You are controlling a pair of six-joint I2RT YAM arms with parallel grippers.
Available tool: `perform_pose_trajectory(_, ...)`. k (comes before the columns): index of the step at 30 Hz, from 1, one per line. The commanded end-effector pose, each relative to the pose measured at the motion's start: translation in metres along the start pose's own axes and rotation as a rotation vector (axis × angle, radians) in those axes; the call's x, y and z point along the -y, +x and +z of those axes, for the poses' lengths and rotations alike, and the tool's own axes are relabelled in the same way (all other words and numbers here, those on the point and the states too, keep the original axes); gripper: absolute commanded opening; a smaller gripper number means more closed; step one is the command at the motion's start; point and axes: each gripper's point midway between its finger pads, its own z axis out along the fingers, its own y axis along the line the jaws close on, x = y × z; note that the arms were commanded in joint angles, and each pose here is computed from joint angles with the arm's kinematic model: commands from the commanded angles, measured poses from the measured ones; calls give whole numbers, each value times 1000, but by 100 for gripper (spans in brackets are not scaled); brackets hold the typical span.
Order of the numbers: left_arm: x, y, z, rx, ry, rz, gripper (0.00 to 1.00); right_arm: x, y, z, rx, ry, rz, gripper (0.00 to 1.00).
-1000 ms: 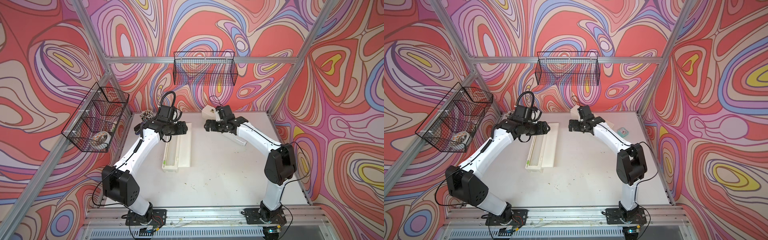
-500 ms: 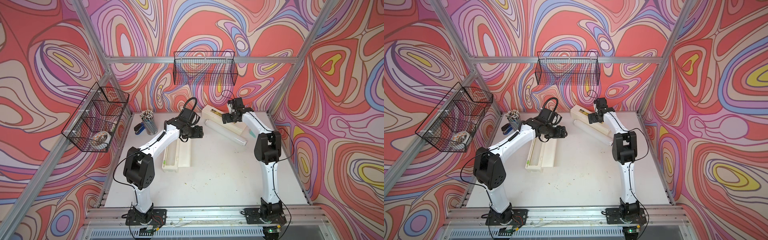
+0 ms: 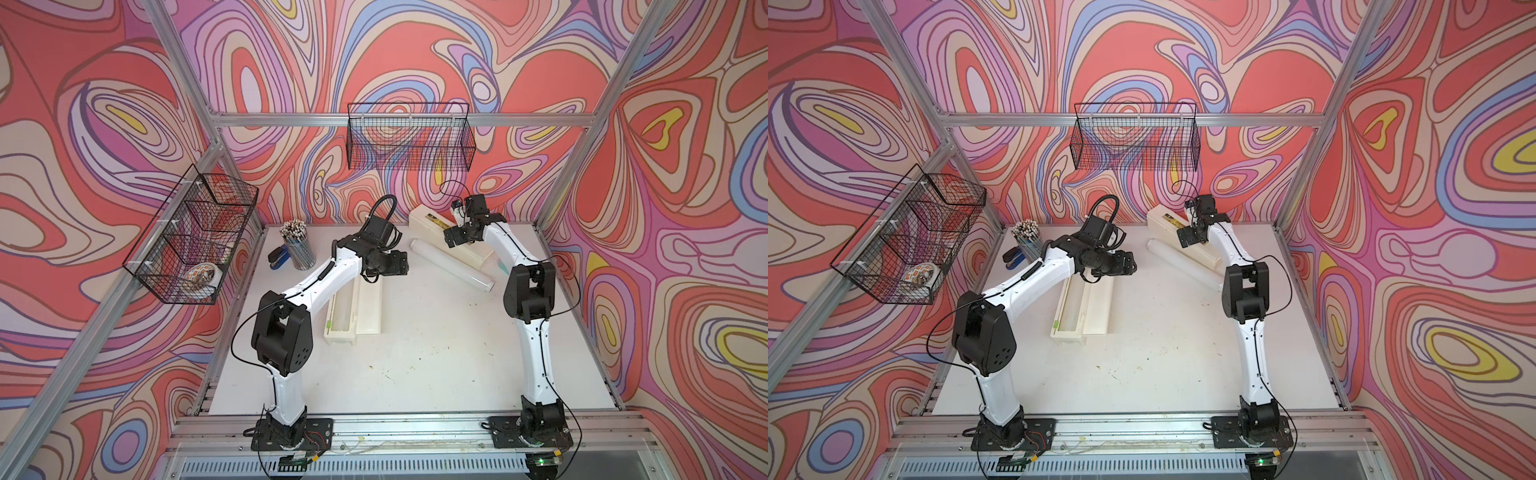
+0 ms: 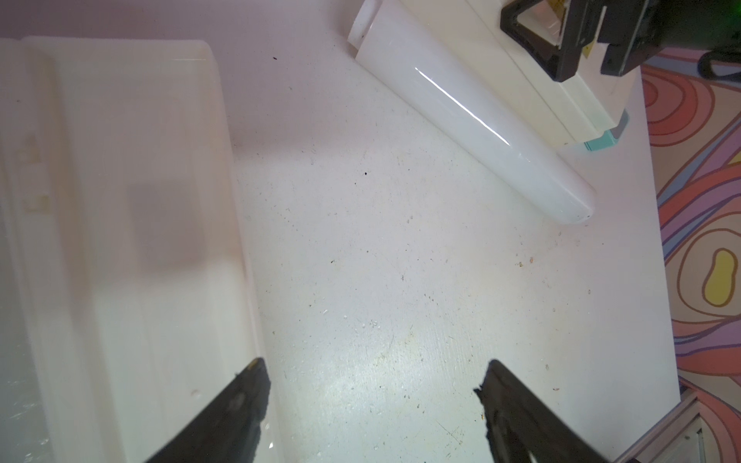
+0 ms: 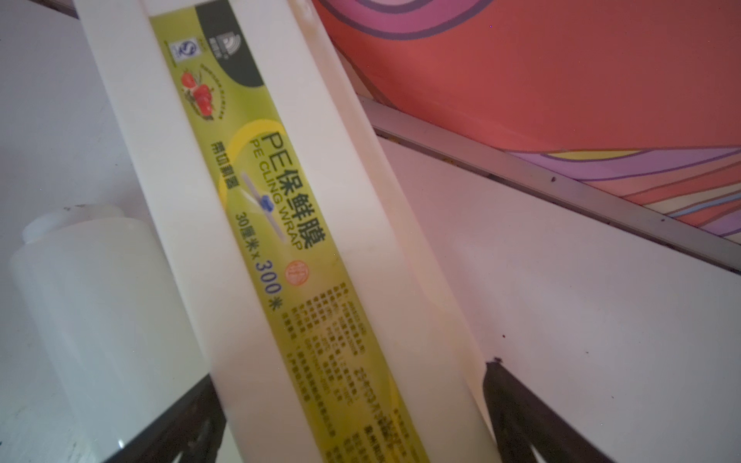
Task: Put plastic wrap rolls into dispensers
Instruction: Move the plastic wrap cutting box to the center of the board.
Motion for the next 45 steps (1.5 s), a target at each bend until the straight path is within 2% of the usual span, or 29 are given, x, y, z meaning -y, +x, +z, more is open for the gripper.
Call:
perform_pose_trajectory(1,-3,5,2,-25,-16,11,84,-14,71,22,-240,-52,88,97)
perform_pose_trajectory(7,-4,15,-1,-30,6,33,84,-26,101,-5,-302,-50,226,88)
perform_pose_trajectory(15,-5,34,-5,-50,46,60,84,-90,148,-48,-398,26,281,85)
perform_pose_trajectory(18,-7,43,-6,-63,55,62,84,-108,165,-62,-417,63,349,80)
perform_pose_trajectory(21,-10,54,-5,-90,63,57,84,-121,182,-80,-438,98,412,70)
perform_pose_trajectory(24,-12,63,-3,-110,70,48,84,-135,197,-100,-455,127,419,69)
perform_pose_trajectory(29,-16,72,-2,-117,73,41,84,-155,217,-114,-463,122,433,74)
perform_pose_trajectory(35,-19,77,-3,-126,64,40,84,-151,202,-120,-412,120,327,77)
perform_pose_trajectory(38,-19,74,-8,-110,56,41,84,-144,206,-126,-434,143,260,90)
perform_pose_trajectory(40,-19,73,-10,-100,52,42,84,-140,199,-130,-420,162,253,98)
perform_pose_trajectory(45,-19,69,-13,-89,46,36,84,-139,168,-117,-383,188,269,98)
